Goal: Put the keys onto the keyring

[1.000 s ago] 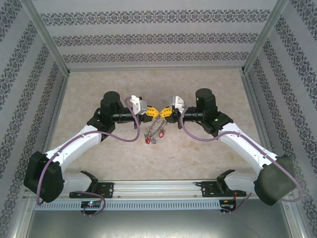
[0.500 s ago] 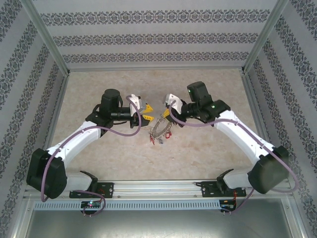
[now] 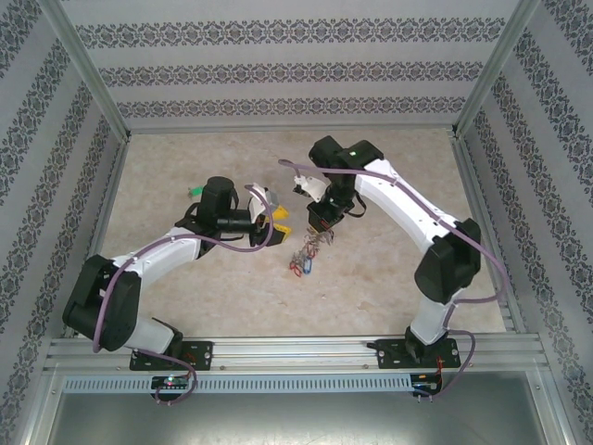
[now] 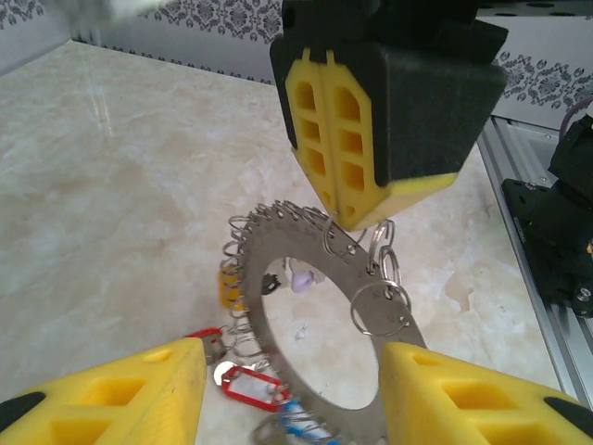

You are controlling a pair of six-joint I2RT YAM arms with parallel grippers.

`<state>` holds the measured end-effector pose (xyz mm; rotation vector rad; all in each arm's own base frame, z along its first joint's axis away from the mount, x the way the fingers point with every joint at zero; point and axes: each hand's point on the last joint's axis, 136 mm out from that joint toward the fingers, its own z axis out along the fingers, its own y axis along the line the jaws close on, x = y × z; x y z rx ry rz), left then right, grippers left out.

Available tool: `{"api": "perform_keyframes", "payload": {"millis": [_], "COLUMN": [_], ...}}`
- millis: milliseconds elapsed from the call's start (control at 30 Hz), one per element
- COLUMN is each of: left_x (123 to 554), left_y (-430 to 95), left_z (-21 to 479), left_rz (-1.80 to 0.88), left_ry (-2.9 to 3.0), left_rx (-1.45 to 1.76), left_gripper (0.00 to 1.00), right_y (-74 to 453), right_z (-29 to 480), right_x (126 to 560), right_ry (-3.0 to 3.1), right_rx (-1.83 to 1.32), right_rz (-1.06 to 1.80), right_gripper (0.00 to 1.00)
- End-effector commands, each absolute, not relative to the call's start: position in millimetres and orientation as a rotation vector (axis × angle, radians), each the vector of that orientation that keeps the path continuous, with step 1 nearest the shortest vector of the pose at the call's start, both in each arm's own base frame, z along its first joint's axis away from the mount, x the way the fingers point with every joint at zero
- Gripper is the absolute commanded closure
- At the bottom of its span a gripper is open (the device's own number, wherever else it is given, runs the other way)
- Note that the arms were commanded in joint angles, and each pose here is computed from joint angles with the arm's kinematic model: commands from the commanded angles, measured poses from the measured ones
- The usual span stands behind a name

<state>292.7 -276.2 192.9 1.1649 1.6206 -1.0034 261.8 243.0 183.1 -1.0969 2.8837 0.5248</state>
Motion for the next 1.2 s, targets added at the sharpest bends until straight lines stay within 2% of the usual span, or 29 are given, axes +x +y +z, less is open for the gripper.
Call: {"api": "perform_keyframes", "payload": {"millis": [0, 167, 433, 700, 867, 1167], "left_x": [286, 291, 295, 287, 252, 265], "left_y": [-291, -300, -311, -307, -317, -310], "left_z": [199, 185, 171, 168, 144, 114], "left_rz": [-1.035, -1.062, -1.136, -1.1, -0.959, -0.869], "left_ry": [1.526, 1.497, 1.48, 1.508, 1.555, 1.64], "left_rx": [1.213, 1.193, 1.139, 1.085, 1.356, 1.292], "left_gripper": [0.48, 0.49, 0.53, 0.52, 0.53, 0.55], "right_y": [216, 209, 212, 180, 191, 188], "right_z": [189, 174, 152, 139, 127, 84], "right_x": [225, 213, 217, 221, 234, 250], "right_ry": [3.153, 3.269, 3.178, 3.182, 2.996, 2.471], "right_rx": [-1.027, -1.077, -1.263, -1.347, -1.371, -1.598], "right_rz": [0.378, 0.354, 0.389, 0.142, 0.22, 0.136], "right_gripper": [1.0, 1.0, 1.0, 1.0, 1.0, 1.0]}}
